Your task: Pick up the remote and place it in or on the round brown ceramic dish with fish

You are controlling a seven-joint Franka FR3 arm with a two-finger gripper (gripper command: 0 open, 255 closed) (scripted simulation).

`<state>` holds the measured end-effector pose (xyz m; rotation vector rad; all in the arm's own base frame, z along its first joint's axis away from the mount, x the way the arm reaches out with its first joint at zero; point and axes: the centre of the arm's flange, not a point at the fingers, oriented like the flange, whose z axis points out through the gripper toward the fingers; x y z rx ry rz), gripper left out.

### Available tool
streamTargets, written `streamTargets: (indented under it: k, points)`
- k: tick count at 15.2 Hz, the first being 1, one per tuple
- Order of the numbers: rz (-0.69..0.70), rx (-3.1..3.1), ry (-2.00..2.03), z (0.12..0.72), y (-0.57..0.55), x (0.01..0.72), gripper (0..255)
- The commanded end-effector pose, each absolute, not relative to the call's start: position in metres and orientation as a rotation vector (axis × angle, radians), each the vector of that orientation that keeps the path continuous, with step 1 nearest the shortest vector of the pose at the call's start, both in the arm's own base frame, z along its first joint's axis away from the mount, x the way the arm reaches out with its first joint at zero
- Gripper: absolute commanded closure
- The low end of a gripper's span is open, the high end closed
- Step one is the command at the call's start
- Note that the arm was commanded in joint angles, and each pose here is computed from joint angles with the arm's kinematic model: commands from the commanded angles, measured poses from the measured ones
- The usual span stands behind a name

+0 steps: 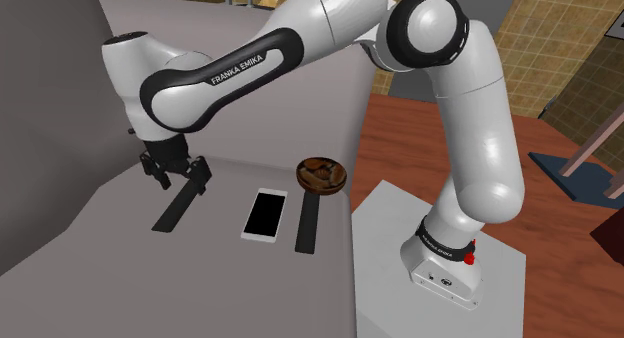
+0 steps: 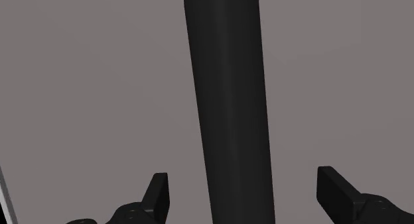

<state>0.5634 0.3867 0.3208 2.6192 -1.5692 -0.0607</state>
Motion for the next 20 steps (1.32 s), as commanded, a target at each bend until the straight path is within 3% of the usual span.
streamTargets:
  k: [1,8,9,20]
  points:
    - [-0.061,2.620,-1.570,0.314,0.386,0.563,0]
    - [-0.061,2.620,-1.570,0.315,0.386,0.563,0]
    - [-0.061,2.620,-1.570,0.315,0.386,0.563,255]
    - [-0.061,2.620,-1.570,0.325,0.386,0.563,255]
